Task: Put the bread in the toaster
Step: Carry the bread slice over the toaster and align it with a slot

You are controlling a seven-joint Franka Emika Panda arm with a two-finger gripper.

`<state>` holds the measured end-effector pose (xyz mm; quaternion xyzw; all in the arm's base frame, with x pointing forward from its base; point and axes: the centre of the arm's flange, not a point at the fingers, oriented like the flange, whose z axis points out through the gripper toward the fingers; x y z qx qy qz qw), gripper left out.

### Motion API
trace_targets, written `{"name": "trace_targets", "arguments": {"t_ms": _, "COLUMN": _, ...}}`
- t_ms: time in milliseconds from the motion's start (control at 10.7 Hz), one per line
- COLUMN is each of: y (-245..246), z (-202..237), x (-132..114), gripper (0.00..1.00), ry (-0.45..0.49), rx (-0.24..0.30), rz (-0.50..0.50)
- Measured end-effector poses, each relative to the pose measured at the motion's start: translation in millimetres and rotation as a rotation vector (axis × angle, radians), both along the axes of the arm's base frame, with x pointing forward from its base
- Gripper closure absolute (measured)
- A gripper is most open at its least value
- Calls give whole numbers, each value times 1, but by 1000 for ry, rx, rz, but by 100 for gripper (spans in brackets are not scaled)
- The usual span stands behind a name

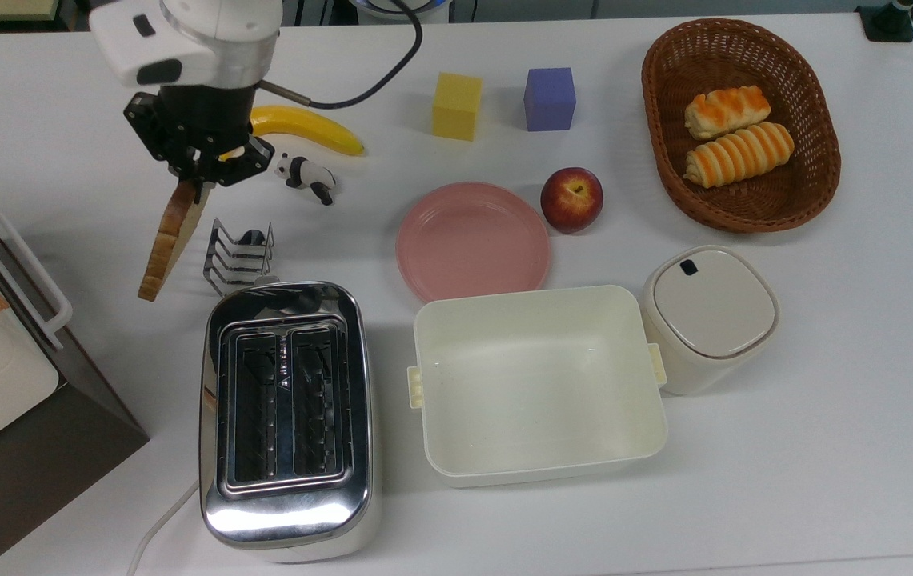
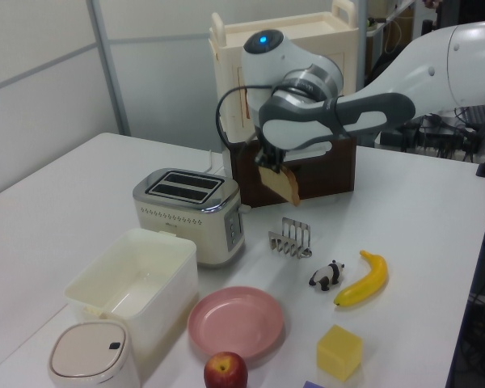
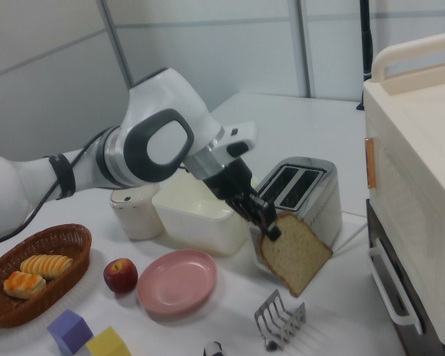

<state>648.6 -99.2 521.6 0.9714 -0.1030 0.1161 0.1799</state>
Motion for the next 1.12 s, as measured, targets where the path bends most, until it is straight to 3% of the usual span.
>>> {"name": "trace_targets", "arguments": {"t_ms": 374, "y": 12, "z": 38, "x": 6, "gripper": 90, "ry": -97, "rx": 41, "rz": -20}}
{"name": "trace_targets", "arguments": {"t_ms": 1122, "y": 58, "z": 87, "x": 25, "gripper": 90, "ry": -345, "rx": 51, "rz": 110}}
